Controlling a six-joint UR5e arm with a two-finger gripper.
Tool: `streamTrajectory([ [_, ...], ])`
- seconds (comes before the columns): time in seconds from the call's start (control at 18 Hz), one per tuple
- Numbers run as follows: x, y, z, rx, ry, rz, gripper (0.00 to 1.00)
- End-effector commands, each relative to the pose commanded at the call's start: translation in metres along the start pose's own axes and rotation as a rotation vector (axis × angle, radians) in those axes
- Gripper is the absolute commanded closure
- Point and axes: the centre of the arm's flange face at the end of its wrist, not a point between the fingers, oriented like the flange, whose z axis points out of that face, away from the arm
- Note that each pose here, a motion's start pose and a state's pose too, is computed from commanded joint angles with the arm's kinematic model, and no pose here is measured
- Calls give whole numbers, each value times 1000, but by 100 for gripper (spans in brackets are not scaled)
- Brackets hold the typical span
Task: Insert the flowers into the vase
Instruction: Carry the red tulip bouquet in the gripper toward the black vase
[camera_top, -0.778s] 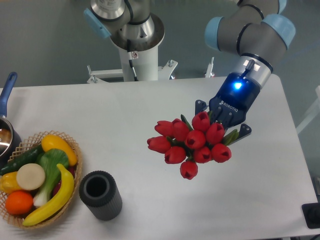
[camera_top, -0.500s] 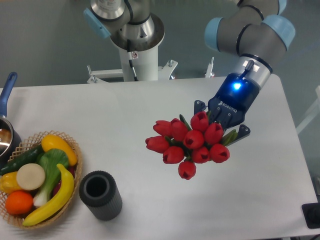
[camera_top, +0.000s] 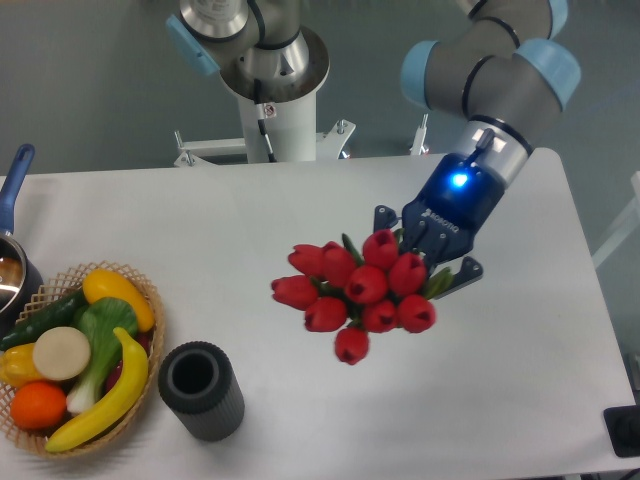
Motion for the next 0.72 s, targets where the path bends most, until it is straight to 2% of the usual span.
streamTrajectory([
  [0.22, 9, -11, 3, 119, 56, -7, 70],
  [0.39, 16, -4, 5, 148, 74, -25, 70],
  [0.56, 22, -8, 5, 256, 119, -41, 70],
  [0.72, 36, -5, 9, 292, 144, -59, 71],
])
